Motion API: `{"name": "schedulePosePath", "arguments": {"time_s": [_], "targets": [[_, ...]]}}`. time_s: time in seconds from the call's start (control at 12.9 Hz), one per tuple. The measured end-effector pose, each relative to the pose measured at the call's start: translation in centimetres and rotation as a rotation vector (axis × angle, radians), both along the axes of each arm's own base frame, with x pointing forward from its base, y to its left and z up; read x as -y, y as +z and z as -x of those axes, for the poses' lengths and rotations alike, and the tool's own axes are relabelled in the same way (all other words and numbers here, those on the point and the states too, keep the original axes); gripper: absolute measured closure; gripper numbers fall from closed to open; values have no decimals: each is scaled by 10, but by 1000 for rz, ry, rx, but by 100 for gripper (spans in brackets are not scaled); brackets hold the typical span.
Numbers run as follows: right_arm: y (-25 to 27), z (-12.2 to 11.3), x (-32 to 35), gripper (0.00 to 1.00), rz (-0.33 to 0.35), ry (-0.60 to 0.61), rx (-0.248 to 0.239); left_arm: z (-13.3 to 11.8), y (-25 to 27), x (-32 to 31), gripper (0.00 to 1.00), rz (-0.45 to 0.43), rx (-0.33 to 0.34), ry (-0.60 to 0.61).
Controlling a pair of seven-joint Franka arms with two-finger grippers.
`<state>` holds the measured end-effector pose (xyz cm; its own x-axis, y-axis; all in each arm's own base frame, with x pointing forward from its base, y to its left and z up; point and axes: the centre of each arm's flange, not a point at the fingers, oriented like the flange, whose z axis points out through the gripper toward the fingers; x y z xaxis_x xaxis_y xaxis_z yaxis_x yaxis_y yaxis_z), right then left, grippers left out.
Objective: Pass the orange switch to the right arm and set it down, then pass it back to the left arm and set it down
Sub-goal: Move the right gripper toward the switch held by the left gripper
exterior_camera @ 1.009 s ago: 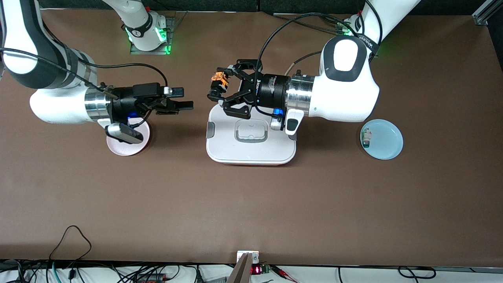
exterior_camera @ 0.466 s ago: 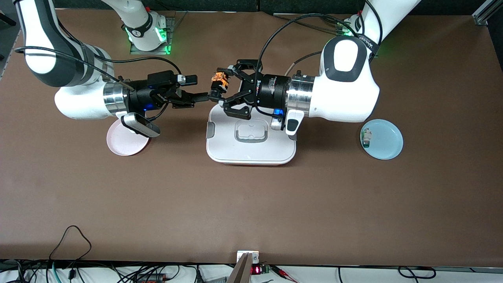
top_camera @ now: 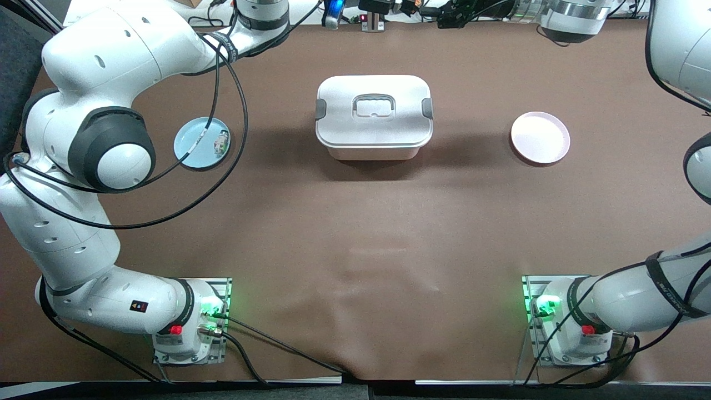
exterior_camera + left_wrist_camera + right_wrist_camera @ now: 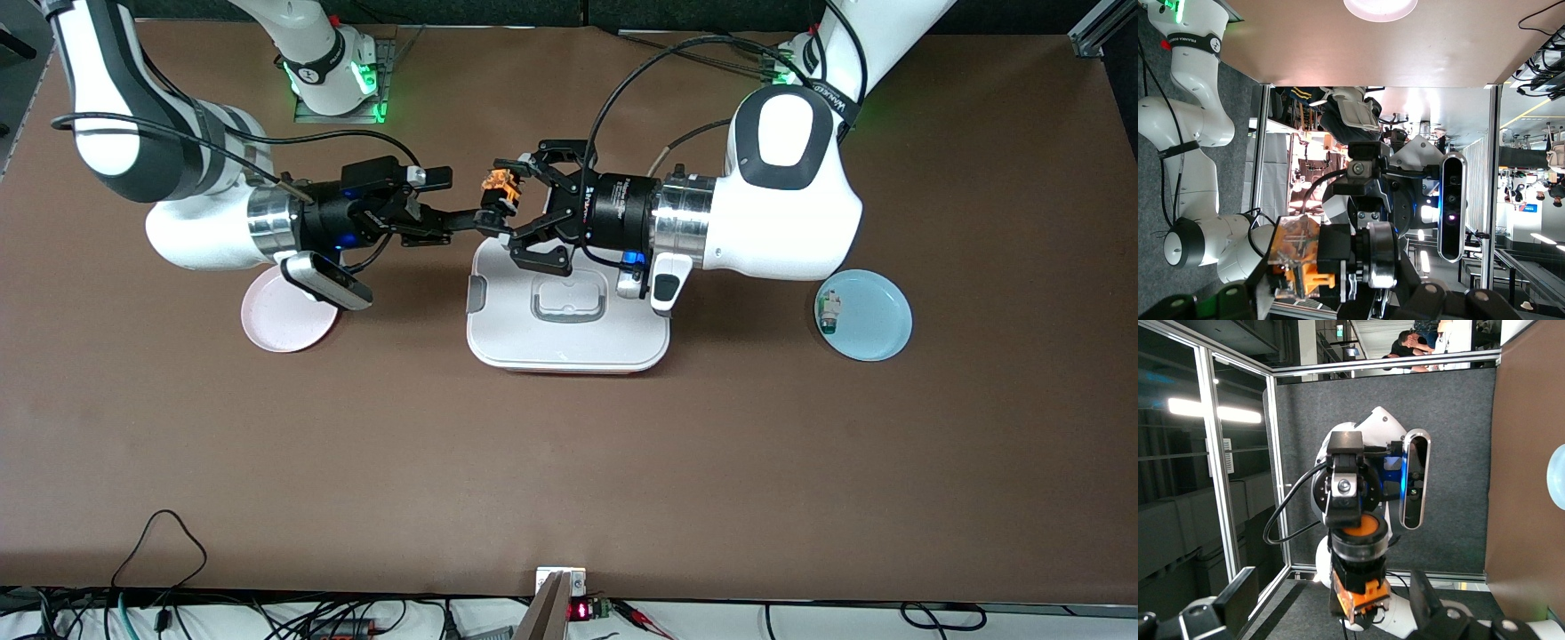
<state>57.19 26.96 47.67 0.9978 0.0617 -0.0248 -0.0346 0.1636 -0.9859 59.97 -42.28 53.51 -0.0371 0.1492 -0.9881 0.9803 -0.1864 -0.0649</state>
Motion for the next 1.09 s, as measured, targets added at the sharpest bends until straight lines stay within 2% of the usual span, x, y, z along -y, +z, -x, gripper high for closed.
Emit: {"name": "schedulePosePath", "arguments": {"time_s": [0.39, 0.85, 1.01, 1.09], "targets": [[-21, -1, -13, 0, -19, -11, 19, -4, 0, -5, 27, 0, 0, 9], [-21, 3, -36, 1, -72, -58, 10, -11, -2, -14, 27, -2, -2, 27], [-21, 2, -35, 4, -72, -62, 14, -14, -2, -20, 27, -2, -2, 35], [-21, 2, -35, 14, -72, -64, 23, -14, -2, -19, 27, -2, -2, 35]]}}
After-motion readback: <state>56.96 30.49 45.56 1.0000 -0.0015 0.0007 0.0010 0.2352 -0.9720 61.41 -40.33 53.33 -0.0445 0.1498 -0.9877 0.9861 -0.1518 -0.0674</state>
